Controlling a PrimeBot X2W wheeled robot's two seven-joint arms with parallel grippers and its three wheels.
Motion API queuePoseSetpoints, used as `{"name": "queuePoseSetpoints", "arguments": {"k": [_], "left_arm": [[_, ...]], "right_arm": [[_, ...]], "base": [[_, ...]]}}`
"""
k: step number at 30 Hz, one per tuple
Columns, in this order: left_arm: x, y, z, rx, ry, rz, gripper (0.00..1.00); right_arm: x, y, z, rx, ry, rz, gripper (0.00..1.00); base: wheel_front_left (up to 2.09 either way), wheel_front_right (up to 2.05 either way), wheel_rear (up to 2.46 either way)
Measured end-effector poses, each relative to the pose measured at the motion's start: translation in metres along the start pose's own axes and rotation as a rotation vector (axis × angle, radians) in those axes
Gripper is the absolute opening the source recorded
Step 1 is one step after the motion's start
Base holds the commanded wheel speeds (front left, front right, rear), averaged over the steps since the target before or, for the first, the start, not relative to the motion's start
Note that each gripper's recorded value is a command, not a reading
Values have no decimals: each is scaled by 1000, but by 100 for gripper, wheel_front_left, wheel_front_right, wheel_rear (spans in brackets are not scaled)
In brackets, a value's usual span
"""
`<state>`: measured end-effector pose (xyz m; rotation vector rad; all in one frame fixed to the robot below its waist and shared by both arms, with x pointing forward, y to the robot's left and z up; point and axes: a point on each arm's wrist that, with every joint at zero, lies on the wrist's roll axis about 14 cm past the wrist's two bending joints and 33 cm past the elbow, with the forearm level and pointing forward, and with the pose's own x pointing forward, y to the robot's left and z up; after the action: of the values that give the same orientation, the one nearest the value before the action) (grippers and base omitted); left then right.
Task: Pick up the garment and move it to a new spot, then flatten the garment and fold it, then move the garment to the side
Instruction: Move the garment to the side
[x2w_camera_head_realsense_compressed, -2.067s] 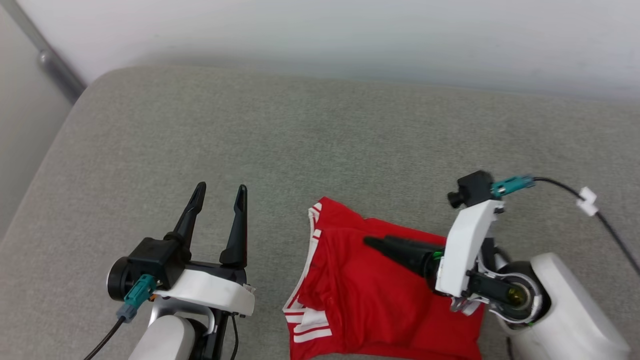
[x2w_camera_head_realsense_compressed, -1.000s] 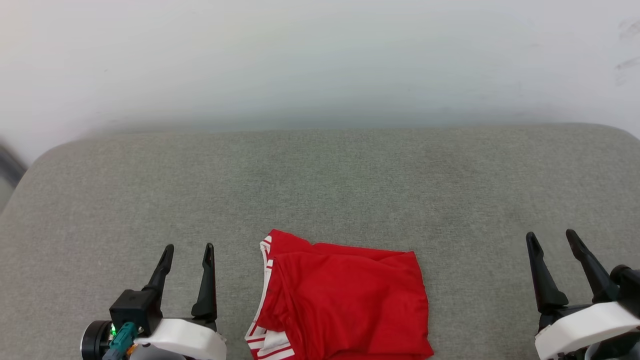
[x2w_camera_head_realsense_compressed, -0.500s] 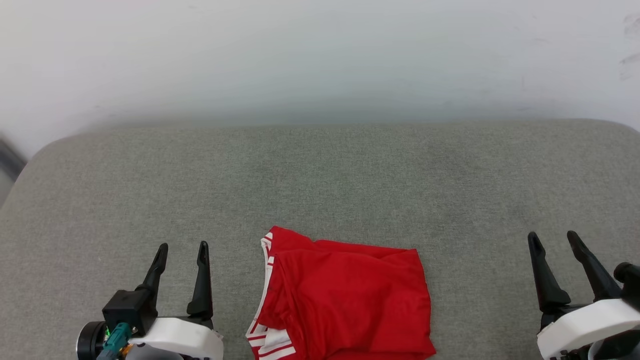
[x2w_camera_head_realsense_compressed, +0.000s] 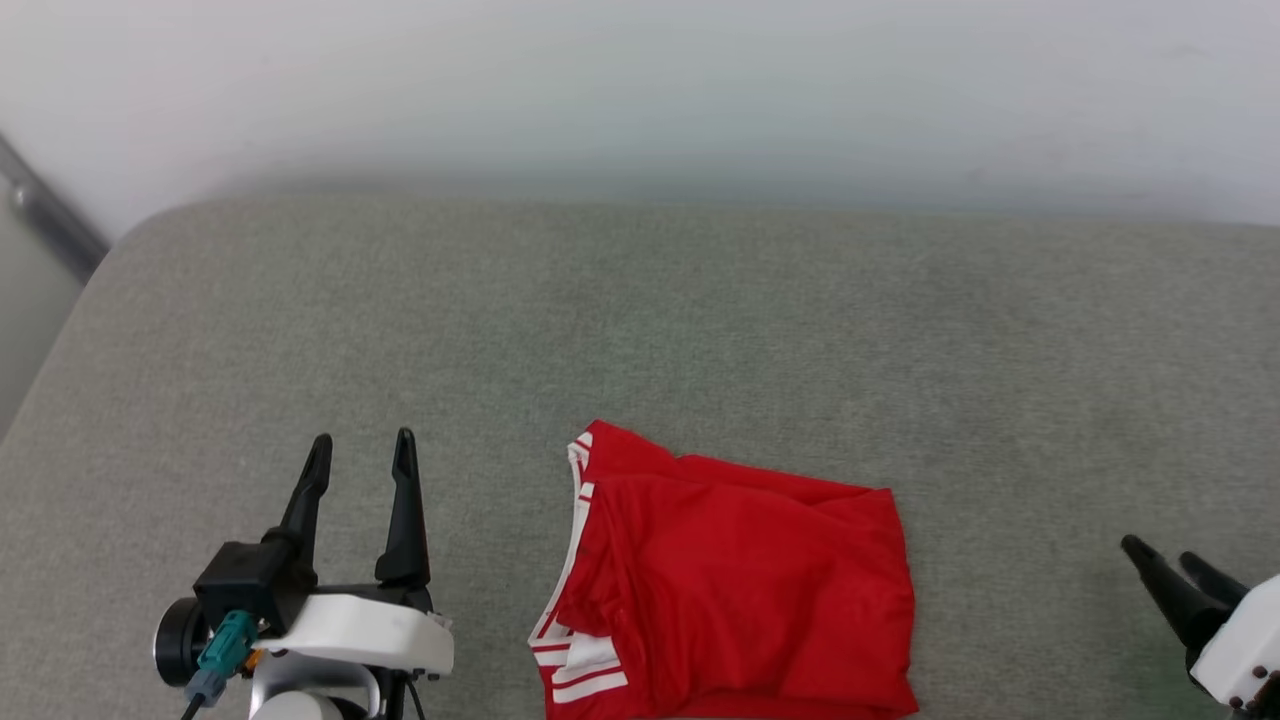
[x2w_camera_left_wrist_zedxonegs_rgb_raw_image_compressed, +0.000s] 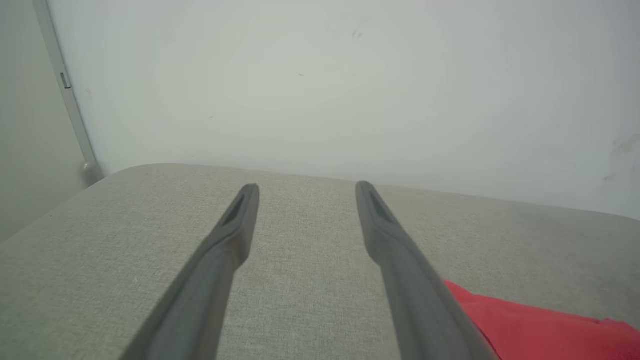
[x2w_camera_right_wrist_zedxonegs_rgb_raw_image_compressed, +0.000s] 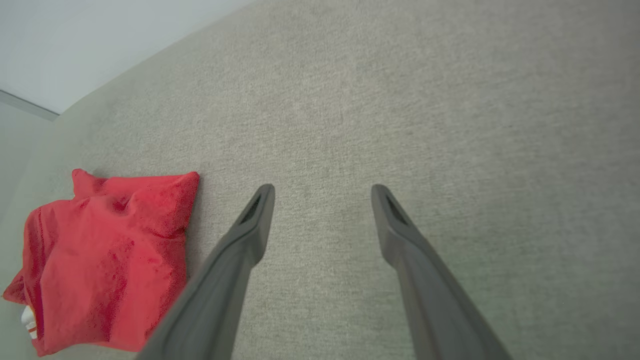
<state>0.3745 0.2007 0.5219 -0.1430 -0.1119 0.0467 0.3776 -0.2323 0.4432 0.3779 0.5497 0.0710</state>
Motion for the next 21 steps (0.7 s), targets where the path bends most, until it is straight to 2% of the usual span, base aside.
{"name": "queuePoseSetpoints", "arguments": {"k": [4, 9, 16, 20, 21], "left_arm": [[6, 3, -1, -1, -4, 14, 100], [11, 10, -6, 2, 4, 40, 100], [12, 20, -15, 8, 26, 72, 100], [11, 27, -17, 21, 35, 87, 100], [12, 27, -17, 20, 33, 86, 100]], "right_arm": [[17, 12, -31, 59, 218, 54, 100], [31, 59, -82, 178, 485, 193, 100], [44, 120, -103, 302, 632, 382, 100], [47, 130, -112, 338, 683, 412, 100], [48, 131, -113, 340, 686, 414, 54]], "base": [[0, 0, 0], [0, 0, 0], [0, 0, 0], [0, 0, 0], [0, 0, 0]]}}
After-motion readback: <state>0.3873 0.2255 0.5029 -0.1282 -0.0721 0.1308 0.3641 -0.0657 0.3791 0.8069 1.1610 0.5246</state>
